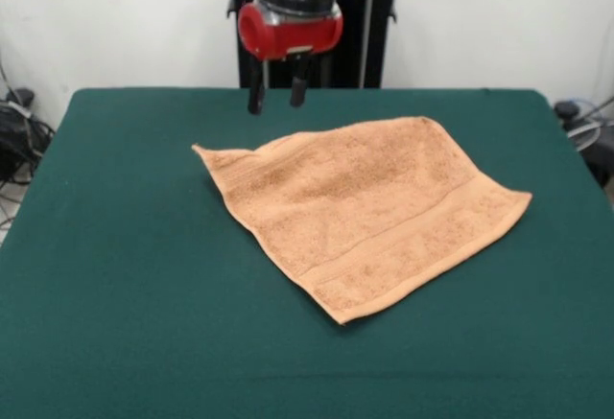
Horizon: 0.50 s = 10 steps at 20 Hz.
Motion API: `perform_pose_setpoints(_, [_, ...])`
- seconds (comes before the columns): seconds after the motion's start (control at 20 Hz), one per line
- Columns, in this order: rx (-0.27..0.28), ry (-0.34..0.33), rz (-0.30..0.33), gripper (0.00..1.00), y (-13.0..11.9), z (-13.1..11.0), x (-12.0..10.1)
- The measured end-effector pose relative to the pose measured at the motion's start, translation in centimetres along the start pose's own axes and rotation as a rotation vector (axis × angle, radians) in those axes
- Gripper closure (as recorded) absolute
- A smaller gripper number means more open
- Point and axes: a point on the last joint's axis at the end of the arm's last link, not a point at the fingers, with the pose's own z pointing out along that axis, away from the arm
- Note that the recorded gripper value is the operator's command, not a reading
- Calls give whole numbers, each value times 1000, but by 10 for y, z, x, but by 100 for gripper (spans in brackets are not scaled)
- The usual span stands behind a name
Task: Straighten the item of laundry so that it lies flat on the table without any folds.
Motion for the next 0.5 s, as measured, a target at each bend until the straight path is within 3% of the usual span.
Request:
perform_pose_setpoints(0.3, [39,-27,-25,0,2,-22,-14])
perform_pose_setpoints(0.5, [40,-27,-39,0,8,-23,-19])
